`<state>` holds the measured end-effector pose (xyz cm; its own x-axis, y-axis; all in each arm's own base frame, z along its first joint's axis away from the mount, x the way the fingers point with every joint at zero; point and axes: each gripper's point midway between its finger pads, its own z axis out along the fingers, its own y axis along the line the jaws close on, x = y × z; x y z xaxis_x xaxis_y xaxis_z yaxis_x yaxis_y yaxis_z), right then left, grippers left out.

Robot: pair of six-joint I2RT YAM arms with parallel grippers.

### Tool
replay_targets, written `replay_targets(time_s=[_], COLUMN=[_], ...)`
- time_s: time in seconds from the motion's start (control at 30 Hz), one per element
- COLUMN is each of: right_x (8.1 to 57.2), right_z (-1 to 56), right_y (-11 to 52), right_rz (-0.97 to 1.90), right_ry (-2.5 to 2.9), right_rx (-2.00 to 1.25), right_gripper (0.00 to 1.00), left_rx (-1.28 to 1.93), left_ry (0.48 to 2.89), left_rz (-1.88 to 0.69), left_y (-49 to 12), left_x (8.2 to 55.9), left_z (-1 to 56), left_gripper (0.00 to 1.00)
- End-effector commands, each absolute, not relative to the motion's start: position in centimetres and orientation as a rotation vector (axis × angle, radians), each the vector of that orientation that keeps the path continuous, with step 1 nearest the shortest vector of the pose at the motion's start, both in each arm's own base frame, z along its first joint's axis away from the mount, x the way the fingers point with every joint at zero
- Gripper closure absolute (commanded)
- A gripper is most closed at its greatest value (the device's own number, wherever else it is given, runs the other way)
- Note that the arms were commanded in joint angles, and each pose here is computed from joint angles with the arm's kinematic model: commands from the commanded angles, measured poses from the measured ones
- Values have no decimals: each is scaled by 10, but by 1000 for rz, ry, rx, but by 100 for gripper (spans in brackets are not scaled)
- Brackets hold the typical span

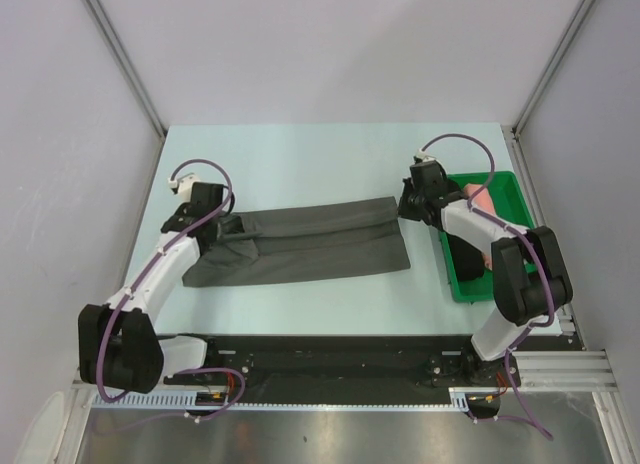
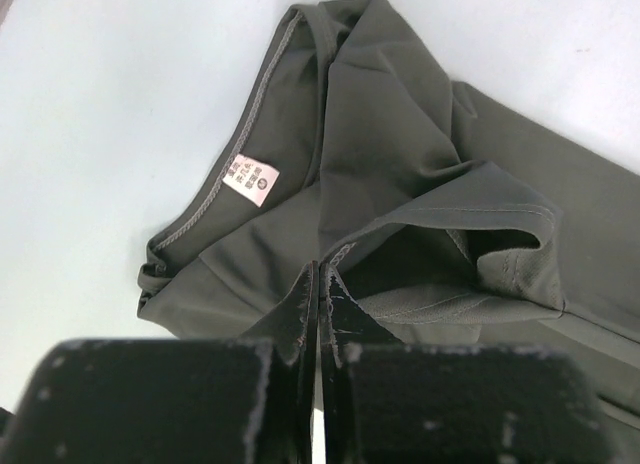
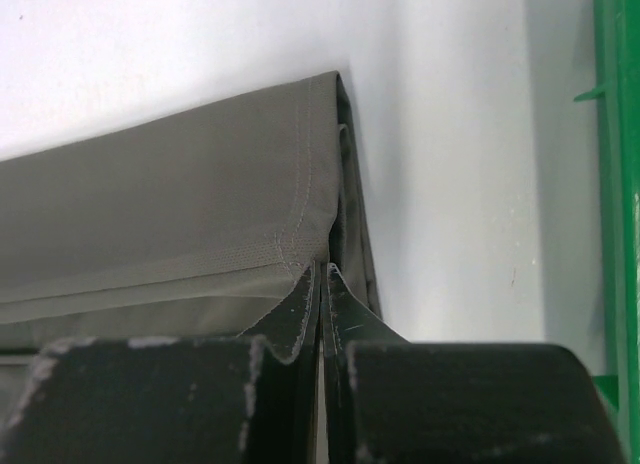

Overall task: Roll the t-shirts
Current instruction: Fold the T-shirt at the center of the board.

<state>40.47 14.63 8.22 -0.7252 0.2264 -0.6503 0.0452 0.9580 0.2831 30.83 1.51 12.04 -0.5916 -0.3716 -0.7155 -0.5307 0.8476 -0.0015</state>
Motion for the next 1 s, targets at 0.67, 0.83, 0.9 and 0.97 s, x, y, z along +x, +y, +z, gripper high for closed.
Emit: replay_targets(time_s=[0.67, 0.83, 0.9, 0.97], right_x=[368, 371, 375, 375], right_z=[90, 117, 118, 114], right_y=[138, 149, 162, 182], right_rz=[343, 371, 395, 424], right_ry=[2353, 2273, 2268, 2277], right_rx=[210, 155, 124, 76], right_gripper=[62, 55, 60, 63], left_rx=[-885, -766, -712, -688], left_ry=[2206, 2098, 2120, 2140], left_rz=[23, -49, -89, -108], left_y=[1, -2, -12, -21], left_x=[275, 293, 303, 308], left_z=[97, 139, 146, 148], left_gripper=[46, 41, 50, 58])
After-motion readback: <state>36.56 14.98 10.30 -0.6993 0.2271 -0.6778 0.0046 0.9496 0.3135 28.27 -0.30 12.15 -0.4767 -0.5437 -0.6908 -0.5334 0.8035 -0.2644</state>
